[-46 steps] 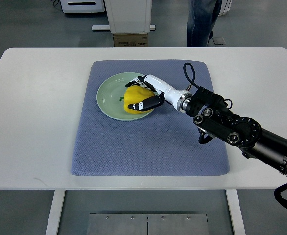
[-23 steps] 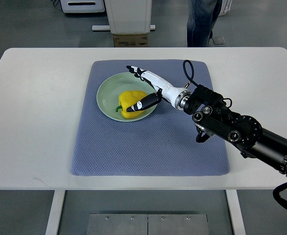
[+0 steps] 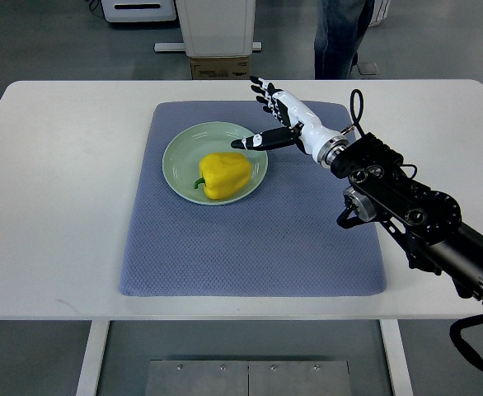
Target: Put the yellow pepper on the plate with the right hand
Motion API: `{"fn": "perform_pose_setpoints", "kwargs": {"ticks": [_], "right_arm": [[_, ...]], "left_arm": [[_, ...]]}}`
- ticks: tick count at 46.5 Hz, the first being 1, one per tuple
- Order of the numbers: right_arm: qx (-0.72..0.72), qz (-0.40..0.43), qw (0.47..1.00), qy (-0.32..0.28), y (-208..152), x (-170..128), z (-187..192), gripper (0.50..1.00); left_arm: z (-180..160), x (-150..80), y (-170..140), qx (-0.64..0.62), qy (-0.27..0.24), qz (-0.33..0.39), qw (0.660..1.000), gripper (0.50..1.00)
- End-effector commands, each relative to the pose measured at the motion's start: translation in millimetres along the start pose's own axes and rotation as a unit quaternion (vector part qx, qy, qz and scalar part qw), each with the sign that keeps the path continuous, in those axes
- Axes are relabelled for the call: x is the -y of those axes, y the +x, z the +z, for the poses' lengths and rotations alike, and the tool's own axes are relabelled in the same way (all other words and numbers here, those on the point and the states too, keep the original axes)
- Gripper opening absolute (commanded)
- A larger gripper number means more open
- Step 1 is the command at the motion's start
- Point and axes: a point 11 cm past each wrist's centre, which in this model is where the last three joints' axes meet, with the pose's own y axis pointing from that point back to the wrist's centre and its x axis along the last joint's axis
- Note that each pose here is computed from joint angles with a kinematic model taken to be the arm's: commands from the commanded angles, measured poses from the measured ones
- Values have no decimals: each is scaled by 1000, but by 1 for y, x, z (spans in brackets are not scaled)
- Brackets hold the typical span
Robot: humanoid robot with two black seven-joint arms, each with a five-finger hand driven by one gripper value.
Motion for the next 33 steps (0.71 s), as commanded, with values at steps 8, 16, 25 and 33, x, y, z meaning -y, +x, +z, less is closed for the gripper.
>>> {"fn": "perform_pose_setpoints", "kwargs": {"ticks": [8,16,25,33], "right_arm": [[88,88,992,-5,42,-15,19,998],[134,146,980,-15,62,-28,37,998],[169,185,967,-37,76,-43,59,998],[210,217,952,-40,94,-53,64,1000]], "left_arm": [[0,0,-1,0,1,-1,1000,1000],[0,0,0,0,0,0,1000,1000],[0,0,0,0,0,0,1000,1000],[0,0,0,0,0,0,1000,1000]]}}
